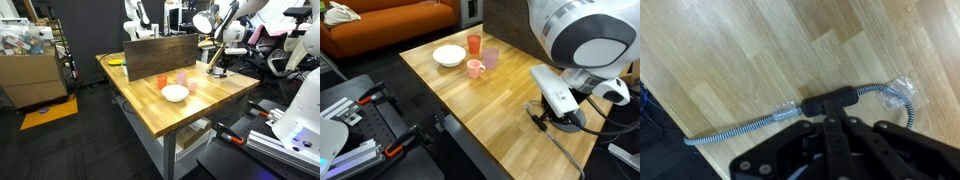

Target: Turn off the reading lamp

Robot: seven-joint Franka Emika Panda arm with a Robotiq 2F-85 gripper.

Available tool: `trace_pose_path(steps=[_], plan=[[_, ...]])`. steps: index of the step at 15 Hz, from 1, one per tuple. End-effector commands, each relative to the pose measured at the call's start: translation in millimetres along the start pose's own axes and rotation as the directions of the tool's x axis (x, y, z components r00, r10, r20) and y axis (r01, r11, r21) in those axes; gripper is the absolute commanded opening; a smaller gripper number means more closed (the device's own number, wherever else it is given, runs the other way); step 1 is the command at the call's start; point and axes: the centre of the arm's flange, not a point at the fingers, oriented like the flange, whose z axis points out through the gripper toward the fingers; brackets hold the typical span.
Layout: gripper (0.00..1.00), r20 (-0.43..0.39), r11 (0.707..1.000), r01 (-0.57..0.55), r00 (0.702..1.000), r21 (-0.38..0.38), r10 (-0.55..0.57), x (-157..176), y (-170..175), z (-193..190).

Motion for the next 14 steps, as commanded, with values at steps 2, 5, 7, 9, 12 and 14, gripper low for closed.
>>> trace_pose_path(steps=[2, 5, 7, 9, 12, 14], plan=[[0.00, 0.037, 1.000, 0.017, 0.999, -0.010, -0.017, 8, 1, 9], [0.00, 0.052, 1.000, 0.017, 0.999, -0.012, -0.016, 8, 2, 17], [0.00, 0.054, 1.000, 0.017, 0.998, -0.013, -0.016, 9, 2, 19], [0.00, 0.059, 1.000, 0.018, 0.998, -0.013, -0.018, 11, 2, 18], [0.00, 0.048, 1.000, 0.019, 0.999, -0.014, -0.019, 7, 3, 11], [0.00, 0.020, 1.000, 0.016, 1.000, -0.019, -0.015, -5, 6, 0]])
